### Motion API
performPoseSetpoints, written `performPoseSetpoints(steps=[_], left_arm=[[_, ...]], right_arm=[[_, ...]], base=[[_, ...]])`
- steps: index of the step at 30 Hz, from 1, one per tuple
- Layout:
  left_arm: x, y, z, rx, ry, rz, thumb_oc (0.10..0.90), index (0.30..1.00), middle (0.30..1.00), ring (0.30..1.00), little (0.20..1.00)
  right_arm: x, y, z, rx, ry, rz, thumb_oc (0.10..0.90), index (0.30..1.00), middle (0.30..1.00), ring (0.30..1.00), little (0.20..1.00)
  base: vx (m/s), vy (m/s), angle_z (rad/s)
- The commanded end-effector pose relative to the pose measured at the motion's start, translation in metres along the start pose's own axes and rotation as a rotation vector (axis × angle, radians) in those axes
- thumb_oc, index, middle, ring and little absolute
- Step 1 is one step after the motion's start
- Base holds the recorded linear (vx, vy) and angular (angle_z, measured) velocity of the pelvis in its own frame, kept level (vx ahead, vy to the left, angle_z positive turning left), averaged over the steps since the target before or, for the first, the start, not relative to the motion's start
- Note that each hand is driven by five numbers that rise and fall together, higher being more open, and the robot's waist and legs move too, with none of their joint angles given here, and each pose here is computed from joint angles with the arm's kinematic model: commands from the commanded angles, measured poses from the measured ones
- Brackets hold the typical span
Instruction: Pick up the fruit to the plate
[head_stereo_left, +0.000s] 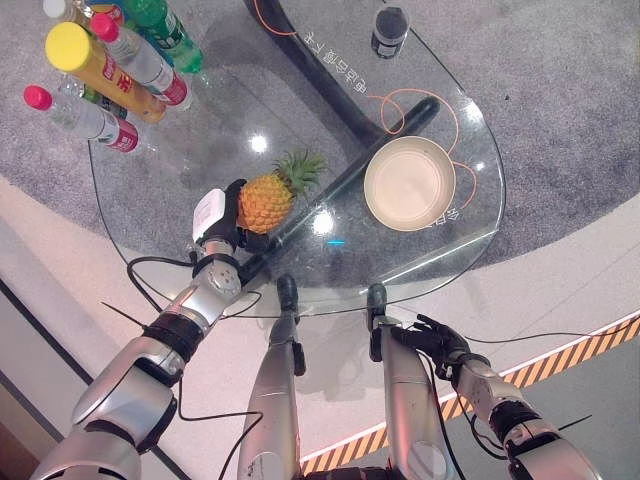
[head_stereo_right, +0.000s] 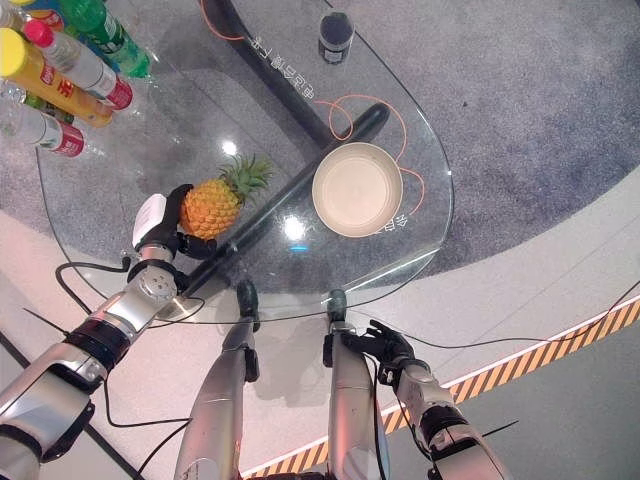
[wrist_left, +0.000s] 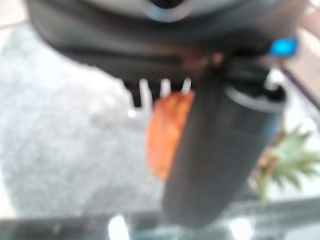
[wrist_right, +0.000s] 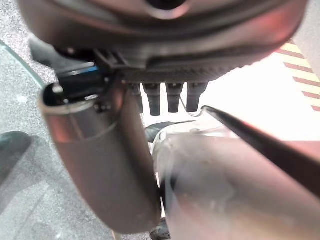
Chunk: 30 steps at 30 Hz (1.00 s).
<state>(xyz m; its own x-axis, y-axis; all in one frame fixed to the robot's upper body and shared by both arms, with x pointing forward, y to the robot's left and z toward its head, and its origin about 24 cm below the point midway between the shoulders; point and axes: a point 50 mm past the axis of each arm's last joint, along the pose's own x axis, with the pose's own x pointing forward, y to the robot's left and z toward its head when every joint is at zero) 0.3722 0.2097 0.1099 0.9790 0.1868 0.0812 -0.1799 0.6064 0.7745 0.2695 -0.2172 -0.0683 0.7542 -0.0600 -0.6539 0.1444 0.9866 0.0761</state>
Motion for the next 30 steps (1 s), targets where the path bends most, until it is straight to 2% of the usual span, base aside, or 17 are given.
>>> performPoseSetpoints(steps=[1,4,5,6,7,30], left_arm=[[0.015,0.020,0.059,-0.013,-0.209,0.059,0.800,0.900,0.900,0.900,0.900],[0.015,0.012,0.054,-0.032,-0.165,0.021,0.800,0.900,0.900,0.900,0.900],[0.015,0.010,0.053,-0.037,-0.154,0.013,0.336,0.502,0.502,0.502,0.436],[0.015,0.008,0.052,-0.048,-0.145,0.015,0.235,0.415,0.415,0.415,0.335],[0.015,0.007,0.052,-0.049,-0.144,0.015,0.100,0.300,0.300,0.300,0.200],[0.015,0.001,0.040,-0.078,-0.089,-0.001,0.100,0.300,0.300,0.300,0.200]], right_arm=[[-0.015,-0.030,-0.062,-0.118,0.239,-0.091,0.800,0.900,0.900,0.900,0.900],[-0.014,-0.029,-0.062,-0.119,0.237,-0.090,0.800,0.900,0.900,0.900,0.900],[-0.014,-0.029,-0.061,-0.118,0.237,-0.090,0.800,0.900,0.900,0.900,0.900],[-0.013,-0.027,-0.059,-0.117,0.236,-0.090,0.800,0.900,0.900,0.900,0.900],[-0.013,-0.027,-0.059,-0.117,0.236,-0.090,0.800,0.900,0.900,0.900,0.900],[-0.012,-0.024,-0.059,-0.117,0.229,-0.080,0.800,0.900,0.900,0.900,0.900]], base=[[0.00,0.000,0.00],[0.00,0.000,0.00],[0.00,0.000,0.00],[0.00,0.000,0.00],[0.00,0.000,0.00],[0.00,0.000,0.00]])
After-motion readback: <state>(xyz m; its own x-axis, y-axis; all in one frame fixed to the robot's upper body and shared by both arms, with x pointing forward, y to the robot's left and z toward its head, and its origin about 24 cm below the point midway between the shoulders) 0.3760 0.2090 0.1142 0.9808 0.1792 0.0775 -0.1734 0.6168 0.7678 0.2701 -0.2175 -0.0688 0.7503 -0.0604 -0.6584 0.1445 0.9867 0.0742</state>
